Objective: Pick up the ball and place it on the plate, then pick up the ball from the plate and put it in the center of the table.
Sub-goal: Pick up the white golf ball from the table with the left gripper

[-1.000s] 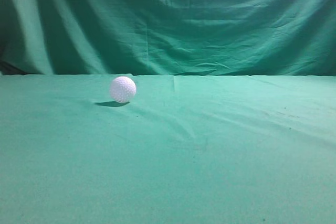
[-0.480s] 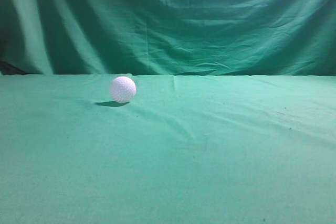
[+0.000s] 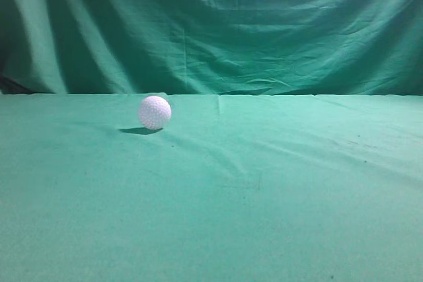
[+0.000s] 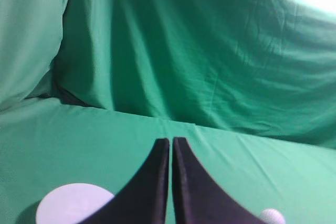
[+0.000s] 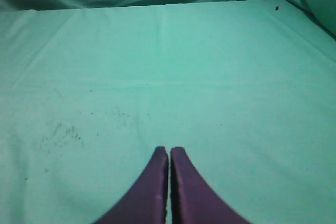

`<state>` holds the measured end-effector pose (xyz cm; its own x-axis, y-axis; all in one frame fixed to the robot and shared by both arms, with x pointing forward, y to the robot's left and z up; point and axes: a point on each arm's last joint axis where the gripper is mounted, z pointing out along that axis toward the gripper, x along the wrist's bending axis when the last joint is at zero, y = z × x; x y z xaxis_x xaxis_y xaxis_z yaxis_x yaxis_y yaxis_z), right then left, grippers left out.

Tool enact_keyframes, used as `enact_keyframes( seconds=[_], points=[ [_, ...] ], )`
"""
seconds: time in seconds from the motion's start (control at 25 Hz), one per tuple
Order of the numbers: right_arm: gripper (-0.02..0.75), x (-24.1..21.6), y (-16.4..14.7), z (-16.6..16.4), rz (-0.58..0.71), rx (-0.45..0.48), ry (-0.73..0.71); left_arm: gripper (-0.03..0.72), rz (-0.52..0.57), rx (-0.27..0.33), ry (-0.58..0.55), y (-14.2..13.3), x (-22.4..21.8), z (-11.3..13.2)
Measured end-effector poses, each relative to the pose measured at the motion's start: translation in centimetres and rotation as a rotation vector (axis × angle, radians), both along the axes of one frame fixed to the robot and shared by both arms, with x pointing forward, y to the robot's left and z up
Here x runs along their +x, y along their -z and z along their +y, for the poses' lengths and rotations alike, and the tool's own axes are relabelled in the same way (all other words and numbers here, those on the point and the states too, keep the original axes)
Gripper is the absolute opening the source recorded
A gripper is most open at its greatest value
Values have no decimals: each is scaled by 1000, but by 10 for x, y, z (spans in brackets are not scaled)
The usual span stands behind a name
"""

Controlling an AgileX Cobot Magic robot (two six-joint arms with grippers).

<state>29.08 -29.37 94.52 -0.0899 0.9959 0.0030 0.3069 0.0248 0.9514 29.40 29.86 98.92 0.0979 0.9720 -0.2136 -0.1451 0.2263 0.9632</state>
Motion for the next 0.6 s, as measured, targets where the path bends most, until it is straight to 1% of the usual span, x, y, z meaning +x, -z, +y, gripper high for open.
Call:
enact_keyframes(
  seconds=[0.04, 0.12, 0.2, 0.28, 0.48, 0.6],
  points=[
    [0, 0, 0, 0, 0, 0, 0, 0, -11, -20, 0, -1, 0, 0],
    [0, 0, 0, 0, 0, 0, 0, 0, 3, -78, 14, -2, 0, 0],
    [0, 0, 0, 0, 0, 0, 0, 0, 24, -108, 32, -11, -1, -1],
    [0, 0, 0, 0, 0, 0, 0, 0, 80, -111, 46, -21, 1, -3],
    [0, 0, 0, 0, 0, 0, 0, 0, 306, -94, 73, -36, 19, -8],
    [0, 0, 0, 0, 0, 0, 0, 0, 354, -96, 70, -42, 30, -9]
  ],
)
